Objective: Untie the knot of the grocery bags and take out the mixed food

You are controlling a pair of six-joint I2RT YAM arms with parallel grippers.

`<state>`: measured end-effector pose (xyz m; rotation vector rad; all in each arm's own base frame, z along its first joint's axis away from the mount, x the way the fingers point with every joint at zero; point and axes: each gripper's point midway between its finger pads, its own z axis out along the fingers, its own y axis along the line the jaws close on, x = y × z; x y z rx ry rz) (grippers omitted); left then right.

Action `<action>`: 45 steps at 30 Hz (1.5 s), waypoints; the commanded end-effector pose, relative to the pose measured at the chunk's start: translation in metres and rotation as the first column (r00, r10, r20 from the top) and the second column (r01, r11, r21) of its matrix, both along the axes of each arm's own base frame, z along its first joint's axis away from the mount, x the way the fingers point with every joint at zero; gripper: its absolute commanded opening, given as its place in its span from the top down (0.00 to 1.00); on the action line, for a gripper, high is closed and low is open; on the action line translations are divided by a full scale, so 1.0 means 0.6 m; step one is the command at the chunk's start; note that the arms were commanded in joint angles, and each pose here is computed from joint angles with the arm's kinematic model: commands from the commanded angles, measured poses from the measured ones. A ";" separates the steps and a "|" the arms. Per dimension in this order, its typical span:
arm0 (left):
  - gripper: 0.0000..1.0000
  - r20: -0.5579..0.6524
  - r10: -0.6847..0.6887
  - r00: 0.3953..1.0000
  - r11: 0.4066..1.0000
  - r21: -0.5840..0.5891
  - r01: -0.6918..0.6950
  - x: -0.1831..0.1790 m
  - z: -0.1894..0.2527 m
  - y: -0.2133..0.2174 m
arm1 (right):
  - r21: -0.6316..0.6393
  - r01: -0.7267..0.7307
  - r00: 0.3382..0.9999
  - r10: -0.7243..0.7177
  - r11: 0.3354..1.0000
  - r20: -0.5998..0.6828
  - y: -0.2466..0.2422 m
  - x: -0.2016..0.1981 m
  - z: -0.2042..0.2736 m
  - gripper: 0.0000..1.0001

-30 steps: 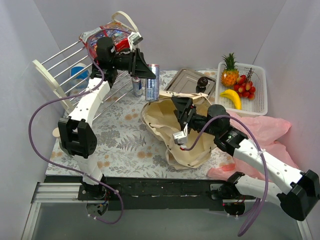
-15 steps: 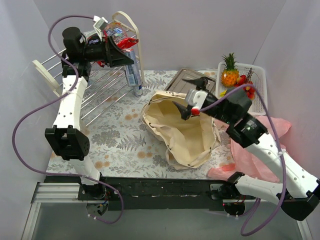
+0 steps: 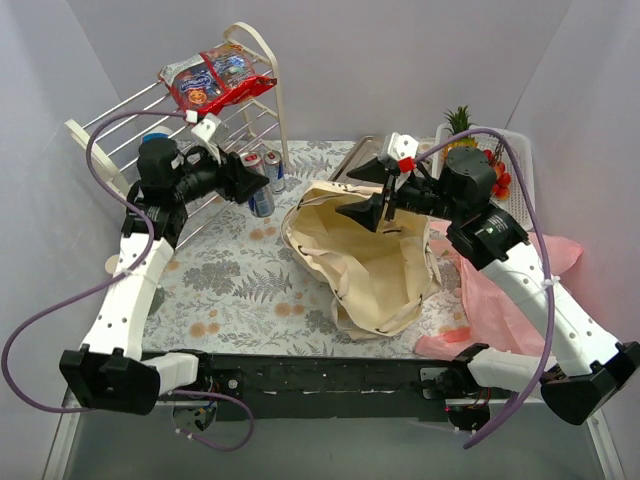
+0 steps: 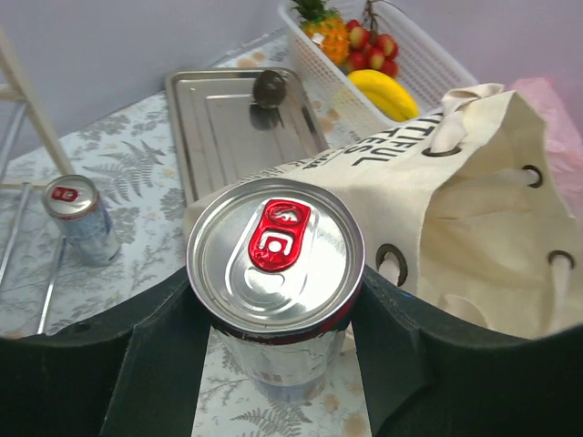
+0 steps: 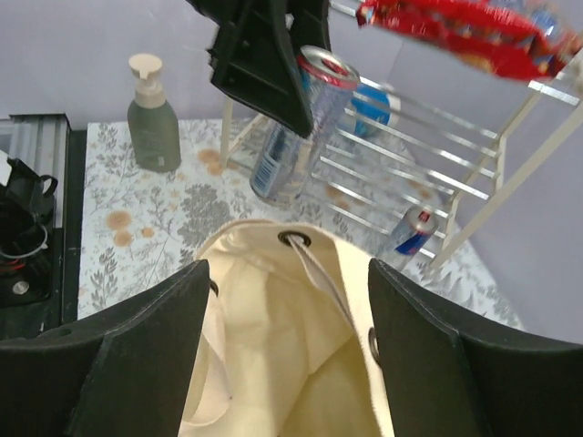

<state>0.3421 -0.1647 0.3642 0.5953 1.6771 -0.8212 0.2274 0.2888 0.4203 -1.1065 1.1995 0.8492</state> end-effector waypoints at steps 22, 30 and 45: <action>1.00 0.312 0.534 0.786 0.795 0.132 -0.593 0.186 -0.261 0.072 | -0.065 0.447 0.882 -0.427 0.892 0.201 -0.069 0.168 -0.067 0.13; 1.00 0.317 0.592 0.741 0.761 0.083 -0.644 0.233 -0.286 0.072 | -0.060 0.442 0.881 -0.420 0.895 0.220 -0.069 0.187 -0.083 0.12; 1.00 0.306 0.646 0.699 0.722 0.051 -0.690 0.273 -0.352 0.105 | -0.153 0.476 0.867 -0.435 0.866 0.243 -0.069 0.231 -0.121 0.10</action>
